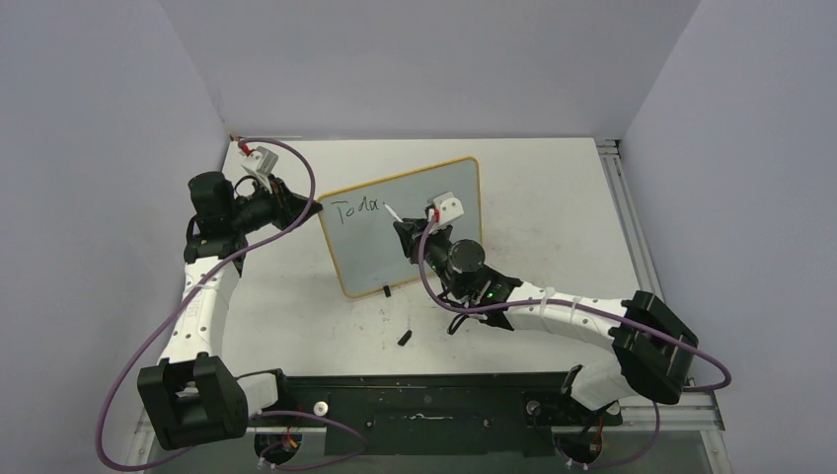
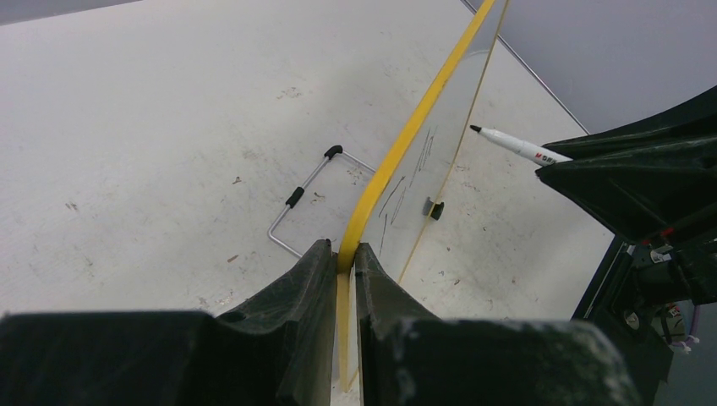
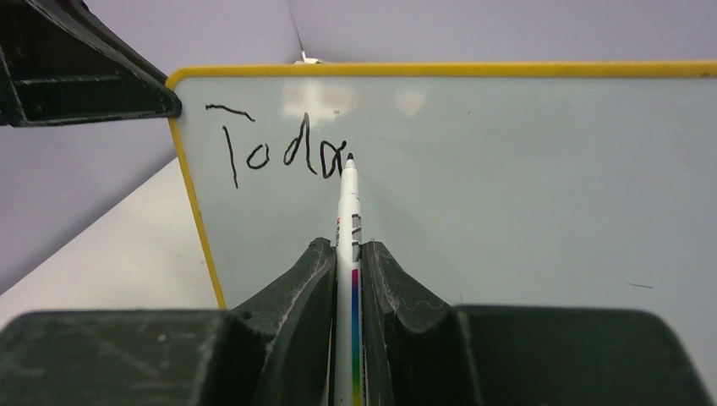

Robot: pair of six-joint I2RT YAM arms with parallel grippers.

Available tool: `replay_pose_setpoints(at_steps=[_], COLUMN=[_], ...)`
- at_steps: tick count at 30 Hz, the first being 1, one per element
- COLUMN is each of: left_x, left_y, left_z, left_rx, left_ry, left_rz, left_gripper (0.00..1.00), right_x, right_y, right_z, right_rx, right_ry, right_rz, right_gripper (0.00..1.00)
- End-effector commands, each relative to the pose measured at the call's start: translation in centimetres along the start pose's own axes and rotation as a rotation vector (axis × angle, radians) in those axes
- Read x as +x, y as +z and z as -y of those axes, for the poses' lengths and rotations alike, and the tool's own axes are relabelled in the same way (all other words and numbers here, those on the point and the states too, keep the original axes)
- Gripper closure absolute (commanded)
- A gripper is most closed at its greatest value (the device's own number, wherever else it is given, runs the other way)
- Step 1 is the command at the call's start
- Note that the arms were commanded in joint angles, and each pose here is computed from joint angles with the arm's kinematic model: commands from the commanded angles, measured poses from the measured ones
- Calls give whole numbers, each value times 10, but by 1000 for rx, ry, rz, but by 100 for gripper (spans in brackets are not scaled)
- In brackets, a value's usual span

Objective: Write a sentence on the whiteboard

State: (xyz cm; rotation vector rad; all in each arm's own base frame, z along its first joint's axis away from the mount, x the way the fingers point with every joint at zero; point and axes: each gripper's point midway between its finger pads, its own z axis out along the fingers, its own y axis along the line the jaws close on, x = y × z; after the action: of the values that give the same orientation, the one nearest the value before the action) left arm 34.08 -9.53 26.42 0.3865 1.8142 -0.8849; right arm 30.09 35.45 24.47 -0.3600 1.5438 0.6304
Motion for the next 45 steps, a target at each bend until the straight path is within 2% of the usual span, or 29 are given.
replay_pose_setpoints(at_steps=[1,30,45], left_x=[-9,-8,-9], left_y=[-4,-3,-4], left_z=[2,1,1], left_rx=[2,2,2], left_ry=[28,25,26], left_rz=[24,22,23], left_gripper=[100,100,100], right_x=[-43,-39,-11], right_y=[-8,19,15], right_z=[-4,-1,11], right_rx=[-2,-1,28], right_ry=[20,6,2], right_rz=[110,129,58], right_gripper=[95,95,95])
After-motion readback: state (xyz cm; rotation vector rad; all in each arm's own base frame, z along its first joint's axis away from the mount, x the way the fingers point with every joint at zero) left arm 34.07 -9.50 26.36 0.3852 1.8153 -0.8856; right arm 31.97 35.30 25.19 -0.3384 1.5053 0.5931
